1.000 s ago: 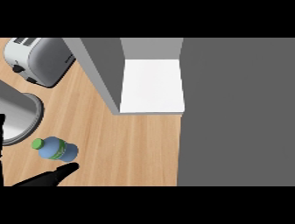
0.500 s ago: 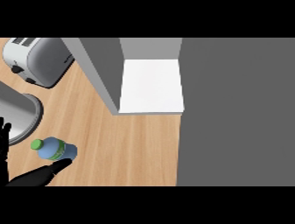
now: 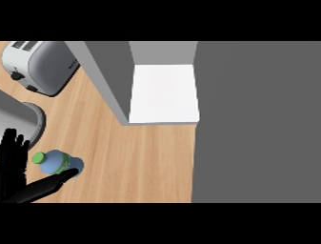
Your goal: Pick up the bottled water, place it into the cabinet and close the cabinet
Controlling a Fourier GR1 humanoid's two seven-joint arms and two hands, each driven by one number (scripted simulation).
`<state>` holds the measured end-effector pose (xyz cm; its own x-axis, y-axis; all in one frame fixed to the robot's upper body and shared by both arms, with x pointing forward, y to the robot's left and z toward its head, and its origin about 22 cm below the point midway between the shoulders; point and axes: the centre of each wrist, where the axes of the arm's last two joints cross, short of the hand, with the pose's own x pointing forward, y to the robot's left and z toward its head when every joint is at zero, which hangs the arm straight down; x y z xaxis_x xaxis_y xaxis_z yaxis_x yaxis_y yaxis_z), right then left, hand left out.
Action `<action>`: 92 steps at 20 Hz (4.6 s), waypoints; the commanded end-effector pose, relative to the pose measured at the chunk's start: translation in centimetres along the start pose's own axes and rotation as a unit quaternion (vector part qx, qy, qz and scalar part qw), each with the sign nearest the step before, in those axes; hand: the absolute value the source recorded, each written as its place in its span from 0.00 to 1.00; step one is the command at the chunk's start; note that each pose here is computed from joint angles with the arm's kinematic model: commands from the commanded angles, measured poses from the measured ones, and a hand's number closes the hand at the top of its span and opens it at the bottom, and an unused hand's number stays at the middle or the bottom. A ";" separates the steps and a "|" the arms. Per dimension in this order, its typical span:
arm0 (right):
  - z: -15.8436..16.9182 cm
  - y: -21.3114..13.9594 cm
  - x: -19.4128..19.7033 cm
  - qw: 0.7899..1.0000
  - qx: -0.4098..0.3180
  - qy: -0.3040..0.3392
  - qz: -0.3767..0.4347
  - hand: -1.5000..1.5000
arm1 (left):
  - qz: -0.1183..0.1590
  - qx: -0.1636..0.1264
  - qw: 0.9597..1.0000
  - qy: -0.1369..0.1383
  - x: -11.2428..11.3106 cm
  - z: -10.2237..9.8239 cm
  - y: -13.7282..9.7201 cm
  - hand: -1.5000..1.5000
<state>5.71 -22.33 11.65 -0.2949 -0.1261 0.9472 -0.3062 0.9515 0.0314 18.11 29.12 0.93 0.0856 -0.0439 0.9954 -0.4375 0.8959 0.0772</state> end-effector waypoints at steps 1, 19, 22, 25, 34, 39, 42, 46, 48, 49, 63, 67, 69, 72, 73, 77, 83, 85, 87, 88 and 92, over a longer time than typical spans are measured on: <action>0.3 0.8 3.7 0.999 0.005 -0.034 0.013 0.00 | 0.008 0.014 1.000 0.012 -4.8 -0.6 2.7 0.00; 2.1 0.6 3.6 1.000 0.010 -0.021 0.019 0.00 | 0.069 -0.058 0.996 0.005 -15.0 -3.3 3.2 1.00; 1.9 0.6 3.9 0.999 0.014 -0.026 0.025 0.00 | 0.052 -0.053 0.997 -0.013 -16.0 -3.1 2.2 1.00; 2.1 0.5 3.8 0.999 0.011 -0.025 0.018 0.00 | 0.005 -0.068 0.997 -0.021 -16.9 -2.8 1.1 1.00; 2.6 0.4 2.8 1.000 0.013 -0.017 0.018 0.00 | -0.027 -0.175 0.978 -0.109 -17.9 -2.2 -3.5 1.00; 2.6 1.1 3.3 1.000 0.004 -0.016 0.001 0.00 | 0.015 -0.246 0.959 -0.143 -18.2 -0.9 -6.8 1.00; 1.9 1.7 4.1 1.000 0.001 -0.025 0.012 0.00 | 0.032 -0.260 0.956 -0.132 -17.6 -1.6 -8.4 1.00; 2.5 1.0 3.5 1.000 0.011 -0.012 0.013 0.00 | 0.049 -0.275 0.950 -0.138 -15.7 -3.1 -10.6 1.00; 2.3 1.2 3.1 1.000 0.004 -0.020 0.012 0.00 | 0.066 -0.305 0.940 -0.134 -15.0 -3.2 -11.6 1.00; 2.4 0.9 3.5 1.000 0.001 -0.018 0.009 0.00 | 0.069 -0.302 0.941 -0.139 -14.3 -3.3 -12.6 1.00; 3.4 0.1 2.9 1.000 0.001 -0.023 0.003 0.00 | 0.066 -0.282 0.950 -0.119 -3.9 -4.0 -22.6 1.00; 3.1 0.2 4.1 1.000 0.007 -0.022 0.001 0.00 | 0.058 -0.275 0.954 -0.106 -1.5 -4.1 -25.0 1.00; 4.0 0.3 2.8 1.000 -0.020 -0.017 0.006 0.00 | 0.048 -0.261 0.957 -0.117 -0.6 -5.2 -25.4 1.00; 3.2 -0.6 2.7 1.000 -0.009 -0.029 0.008 0.00 | 0.031 -0.255 0.961 -0.102 1.0 -5.8 -27.2 1.00; 4.0 -1.4 2.3 1.000 -0.014 -0.021 0.014 0.00 | 0.030 -0.247 0.962 -0.113 1.0 -5.8 -27.1 1.00; 3.7 -0.7 1.8 1.000 -0.001 -0.022 0.006 0.00 | 0.042 -0.239 0.967 -0.080 3.2 -8.4 -28.1 1.00; 3.9 -0.7 3.0 1.000 0.004 -0.028 0.007 0.00 | -0.013 -0.156 0.984 -0.087 2.5 -10.1 -27.9 1.00; 4.5 -1.5 2.1 0.999 0.015 -0.024 0.015 0.00 | -0.024 -0.133 0.987 -0.084 3.5 -10.8 -28.3 1.00; 4.5 -1.4 1.8 0.999 0.013 -0.027 0.012 0.00 | -0.087 -0.104 0.983 -0.122 2.7 -10.9 -28.1 1.00; 4.5 -1.1 2.3 1.000 0.004 -0.029 0.007 0.00 | -0.105 -0.105 0.981 -0.122 3.2 -12.2 -27.1 1.00; 4.2 -1.7 1.9 0.999 0.006 -0.040 0.008 0.00 | -0.166 -0.060 0.974 -0.144 3.0 -11.9 -28.1 0.00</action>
<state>1.59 -25.43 10.49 -0.3326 -0.0704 0.9404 -0.3217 0.9459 -0.0429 40.90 8.91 1.17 -0.0654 -0.3485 0.9350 -0.2633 0.9098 0.3207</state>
